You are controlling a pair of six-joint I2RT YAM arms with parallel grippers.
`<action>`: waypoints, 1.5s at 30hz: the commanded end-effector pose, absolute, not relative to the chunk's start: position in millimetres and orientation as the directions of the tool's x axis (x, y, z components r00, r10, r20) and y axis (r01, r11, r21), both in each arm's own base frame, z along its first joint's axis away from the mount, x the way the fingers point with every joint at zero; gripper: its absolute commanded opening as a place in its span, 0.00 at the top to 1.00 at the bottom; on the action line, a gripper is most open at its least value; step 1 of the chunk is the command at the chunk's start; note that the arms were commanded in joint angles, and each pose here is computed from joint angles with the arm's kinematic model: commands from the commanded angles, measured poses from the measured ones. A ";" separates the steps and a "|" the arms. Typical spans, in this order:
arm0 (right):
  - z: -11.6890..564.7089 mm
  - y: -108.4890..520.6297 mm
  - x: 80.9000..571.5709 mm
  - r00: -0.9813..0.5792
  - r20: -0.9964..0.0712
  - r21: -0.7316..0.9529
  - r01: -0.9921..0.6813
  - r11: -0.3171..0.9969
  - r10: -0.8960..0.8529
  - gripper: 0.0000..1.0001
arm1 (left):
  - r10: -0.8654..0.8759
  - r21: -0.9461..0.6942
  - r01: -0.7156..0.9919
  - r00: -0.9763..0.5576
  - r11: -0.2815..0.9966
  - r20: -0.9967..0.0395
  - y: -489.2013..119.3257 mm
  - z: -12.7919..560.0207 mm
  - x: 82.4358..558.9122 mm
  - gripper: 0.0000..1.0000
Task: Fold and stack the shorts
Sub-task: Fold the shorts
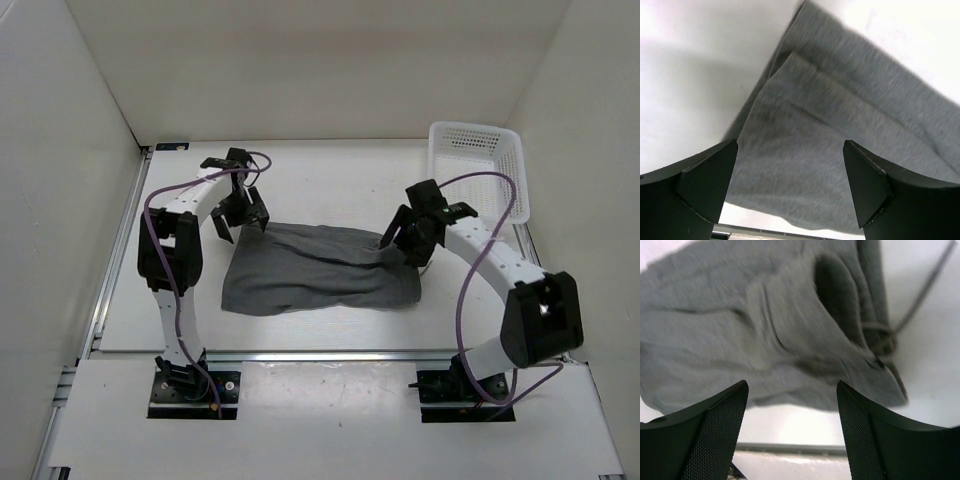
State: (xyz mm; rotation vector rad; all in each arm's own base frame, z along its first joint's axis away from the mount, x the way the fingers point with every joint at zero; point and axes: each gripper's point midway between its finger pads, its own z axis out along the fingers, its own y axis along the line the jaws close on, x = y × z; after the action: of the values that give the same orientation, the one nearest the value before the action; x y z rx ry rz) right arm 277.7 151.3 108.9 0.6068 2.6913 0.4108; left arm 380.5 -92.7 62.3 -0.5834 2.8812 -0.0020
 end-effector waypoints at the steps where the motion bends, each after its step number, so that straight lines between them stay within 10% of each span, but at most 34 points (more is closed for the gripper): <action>1: 110.4 161.0 312.4 -0.807 -0.288 0.380 0.398 0.835 0.515 0.24 | -0.367 -0.065 -0.364 -0.888 0.929 -0.277 -97.1 83.7 407.5 0.02; 5: 88.2 160.7 330.2 -0.802 -0.275 0.318 0.444 0.838 0.529 0.30 | -0.357 -0.039 -0.359 -0.897 0.932 -0.262 -97.4 72.7 418.9 0.15; 10: 83.8 153.6 339.0 -0.787 -0.310 0.281 0.460 0.842 0.533 0.84 | -0.334 -0.025 -0.337 -0.914 0.941 -0.233 -99.3 59.4 422.3 0.89; 13: 91.5 153.2 334.0 -0.791 -0.323 0.277 0.446 0.851 0.520 0.99 | -0.325 -0.023 -0.329 -0.917 0.944 -0.233 -98.9 59.3 422.2 0.90; 23: 115.4 151.1 336.0 -0.785 -0.367 0.296 0.410 0.863 0.499 1.00 | -0.337 -0.011 -0.352 -0.885 0.936 -0.321 -88.9 92.6 427.9 0.87; 27: 112.2 151.1 336.0 -0.788 -0.362 0.290 0.412 0.864 0.498 1.00 | -0.316 -0.043 -0.317 -0.906 0.947 -0.280 -98.5 84.6 427.4 0.30; 32: 111.6 152.0 338.2 -0.789 -0.361 0.289 0.413 0.864 0.498 1.00 | -0.281 -0.051 -0.276 -0.940 0.960 -0.193 -107.1 55.5 421.5 0.23; 40: 112.6 154.3 339.6 -0.789 -0.360 0.301 0.408 0.862 0.498 1.00 | -0.263 -0.066 -0.255 -0.948 0.965 -0.178 -111.3 48.0 423.5 0.90; 45: 116.3 155.5 338.7 -0.792 -0.362 0.310 0.394 0.865 0.491 1.00 | -0.264 -0.036 -0.263 -0.937 0.964 -0.228 -102.3 64.6 425.3 0.90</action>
State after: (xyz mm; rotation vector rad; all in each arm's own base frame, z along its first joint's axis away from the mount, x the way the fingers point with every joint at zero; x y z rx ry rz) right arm 327.0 153.2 93.4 0.6896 2.6613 0.2722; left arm 410.9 -103.1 28.9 -0.4178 2.9837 0.0022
